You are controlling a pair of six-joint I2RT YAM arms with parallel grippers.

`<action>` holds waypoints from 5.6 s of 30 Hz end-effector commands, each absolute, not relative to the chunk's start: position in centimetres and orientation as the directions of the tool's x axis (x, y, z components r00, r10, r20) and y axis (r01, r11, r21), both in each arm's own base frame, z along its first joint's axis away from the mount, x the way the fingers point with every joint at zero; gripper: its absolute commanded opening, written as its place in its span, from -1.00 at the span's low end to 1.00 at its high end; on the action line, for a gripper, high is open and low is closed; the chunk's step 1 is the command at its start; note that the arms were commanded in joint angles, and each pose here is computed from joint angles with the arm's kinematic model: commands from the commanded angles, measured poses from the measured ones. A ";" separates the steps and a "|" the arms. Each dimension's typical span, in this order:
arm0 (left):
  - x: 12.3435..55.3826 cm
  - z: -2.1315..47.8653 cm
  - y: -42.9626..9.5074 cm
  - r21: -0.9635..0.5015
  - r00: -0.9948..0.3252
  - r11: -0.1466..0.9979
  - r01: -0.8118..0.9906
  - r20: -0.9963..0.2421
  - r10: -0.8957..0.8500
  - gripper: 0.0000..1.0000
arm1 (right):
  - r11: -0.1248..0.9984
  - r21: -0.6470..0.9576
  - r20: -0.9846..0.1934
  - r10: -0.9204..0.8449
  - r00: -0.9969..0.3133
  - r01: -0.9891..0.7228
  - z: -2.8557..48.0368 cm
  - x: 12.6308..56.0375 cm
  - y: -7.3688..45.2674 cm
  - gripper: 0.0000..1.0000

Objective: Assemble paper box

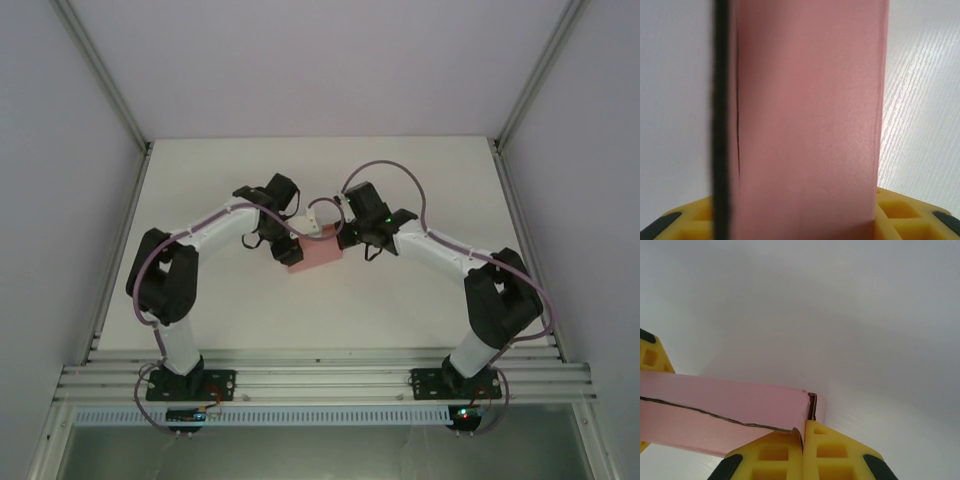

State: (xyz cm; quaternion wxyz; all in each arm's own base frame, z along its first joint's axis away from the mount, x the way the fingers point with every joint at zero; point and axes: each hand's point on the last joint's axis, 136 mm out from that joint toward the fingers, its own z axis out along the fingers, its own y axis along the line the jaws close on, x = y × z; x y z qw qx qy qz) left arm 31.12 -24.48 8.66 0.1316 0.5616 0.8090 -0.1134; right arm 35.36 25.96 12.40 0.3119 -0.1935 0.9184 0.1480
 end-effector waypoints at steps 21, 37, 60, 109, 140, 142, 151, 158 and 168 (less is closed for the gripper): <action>30.1 17.0 -21.2 0.077 -0.533 0.685 0.725 -0.567 0.628 0.97 | 0.951 0.053 -0.450 -0.248 -0.858 -0.303 5.0 29.8 22.7 -1.00; 31.9 14.8 -20.8 -0.010 -0.641 0.754 0.657 -0.535 0.551 -0.41 | 0.936 0.067 -0.454 -0.280 -0.846 -0.346 5.8 30.0 24.2 -1.00; 32.1 15.4 -20.2 -0.041 -0.714 0.825 0.564 -0.526 0.462 -0.63 | 0.932 0.033 -0.415 -0.315 -0.853 -0.360 5.6 29.4 24.4 -1.00; 30.8 15.7 -21.1 -0.391 -0.977 0.920 0.020 -0.203 -0.065 -1.00 | 0.941 -0.220 -0.408 -0.329 -0.852 -0.258 5.8 27.4 23.0 -1.00; 27.9 8.5 -21.8 -0.240 -0.941 0.953 0.188 -0.323 0.104 -1.00 | 0.948 -0.155 -0.564 -0.317 -0.763 -0.280 6.2 27.2 24.7 -1.00; 27.5 7.8 -22.2 -0.246 -0.933 0.952 0.182 -0.350 0.088 -1.00 | 0.947 -0.105 -0.581 -0.306 -0.755 -0.303 6.7 27.1 25.5 -1.00; 26.9 7.3 -21.6 -0.133 -0.916 0.970 0.203 -0.377 0.140 -1.00 | 0.870 0.202 -0.712 -0.185 -0.677 -0.450 14.3 27.7 29.0 0.11; 27.3 7.8 -22.0 -0.121 -0.897 0.965 0.231 -0.411 0.163 -1.00 | 0.865 0.315 -0.763 -0.014 -0.647 -0.390 19.3 31.1 27.1 0.99; 27.2 8.6 -22.6 -0.118 -0.874 0.953 0.280 -0.441 0.202 -0.89 | 0.930 0.332 -0.587 0.072 -0.806 -0.159 13.6 33.5 23.3 0.81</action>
